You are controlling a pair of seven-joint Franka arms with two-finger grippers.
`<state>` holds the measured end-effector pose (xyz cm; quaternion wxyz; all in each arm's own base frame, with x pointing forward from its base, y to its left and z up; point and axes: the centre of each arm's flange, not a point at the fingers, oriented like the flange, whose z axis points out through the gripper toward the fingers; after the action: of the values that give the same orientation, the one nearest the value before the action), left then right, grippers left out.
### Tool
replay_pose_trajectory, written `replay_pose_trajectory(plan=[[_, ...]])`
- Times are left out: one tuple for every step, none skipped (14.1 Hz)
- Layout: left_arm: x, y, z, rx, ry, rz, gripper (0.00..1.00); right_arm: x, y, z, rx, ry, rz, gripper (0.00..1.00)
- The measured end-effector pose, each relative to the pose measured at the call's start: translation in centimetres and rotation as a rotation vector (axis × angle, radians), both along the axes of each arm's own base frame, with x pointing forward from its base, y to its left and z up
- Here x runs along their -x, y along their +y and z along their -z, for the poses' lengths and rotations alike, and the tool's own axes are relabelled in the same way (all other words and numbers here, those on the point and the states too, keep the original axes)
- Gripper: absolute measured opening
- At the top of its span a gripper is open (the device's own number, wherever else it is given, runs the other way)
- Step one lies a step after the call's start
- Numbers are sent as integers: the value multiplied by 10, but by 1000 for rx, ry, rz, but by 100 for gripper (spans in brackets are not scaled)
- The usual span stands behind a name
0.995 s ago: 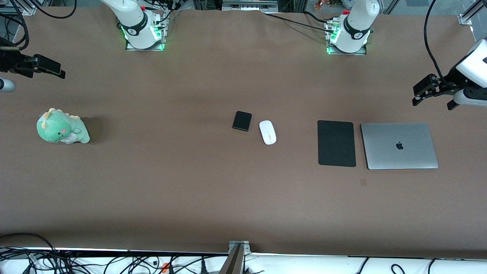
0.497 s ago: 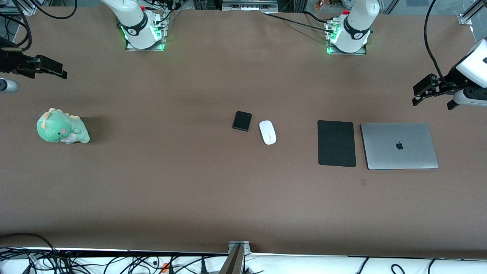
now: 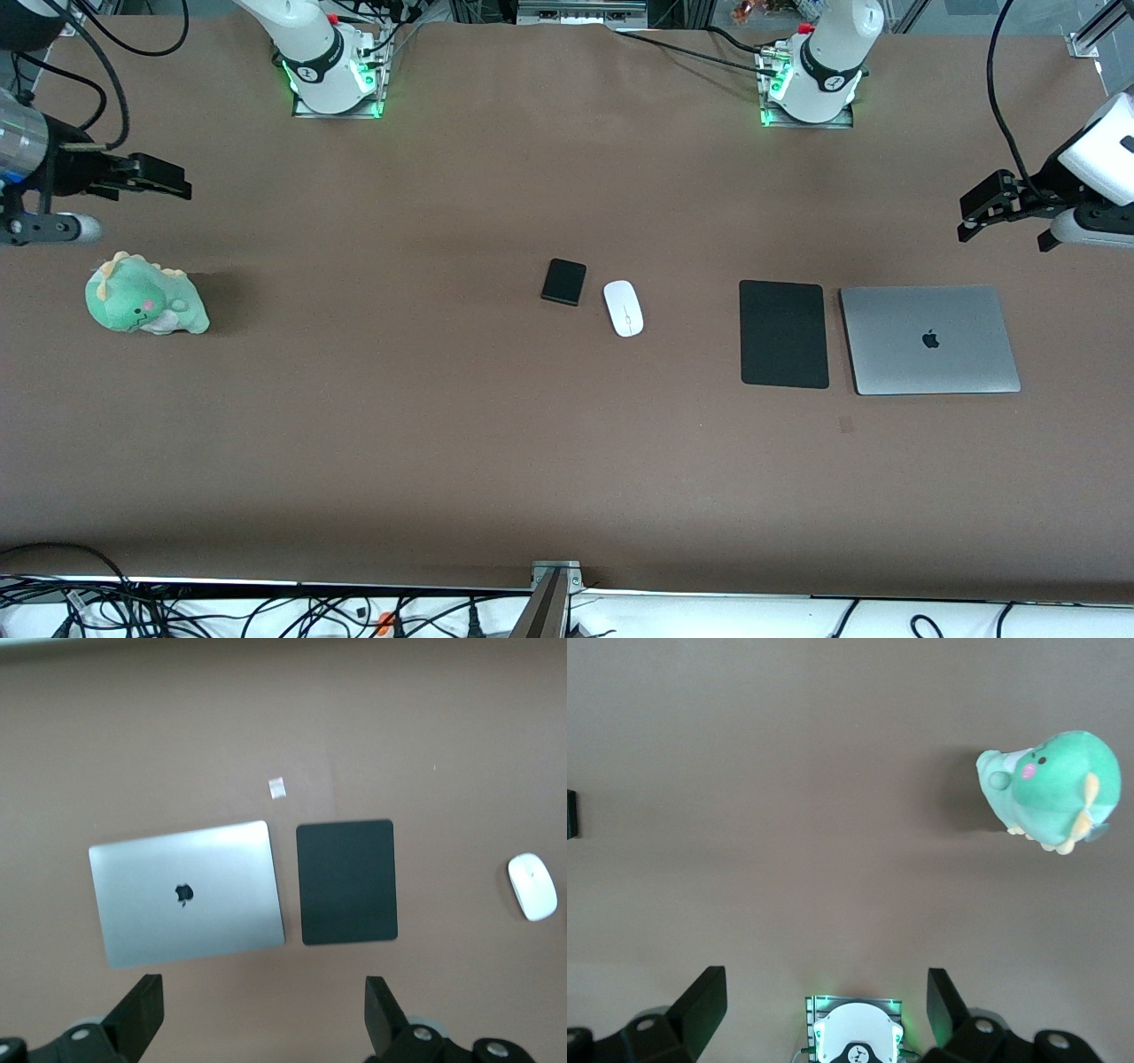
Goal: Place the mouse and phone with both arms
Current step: 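Move the left gripper toward the white mouse while the right gripper advances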
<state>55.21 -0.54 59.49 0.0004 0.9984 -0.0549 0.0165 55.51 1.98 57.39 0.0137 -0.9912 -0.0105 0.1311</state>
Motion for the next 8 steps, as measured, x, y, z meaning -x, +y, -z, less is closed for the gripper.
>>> replay_pose_trajectory(plan=[[0,-7,9,-1,37,13,100,-3,6,7,-14,10,-4,100],[-2,-17,23,-4,88,32,100,-7,9,14,-27,17,1,100],[-4,-28,41,-8,143,52,100,-11,11,21,-31,22,13,100],[-8,-39,60,-9,188,70,100,-15,11,28,-28,24,26,100],[-13,-48,77,-9,220,85,100,-19,12,34,-25,26,32,100],[-19,-56,93,-9,240,96,100,-23,12,40,-23,25,35,100],[-24,-65,106,-8,245,96,100,-26,13,47,-22,27,36,100],[-29,-75,116,-7,242,83,100,-30,15,53,-22,27,37,100]])
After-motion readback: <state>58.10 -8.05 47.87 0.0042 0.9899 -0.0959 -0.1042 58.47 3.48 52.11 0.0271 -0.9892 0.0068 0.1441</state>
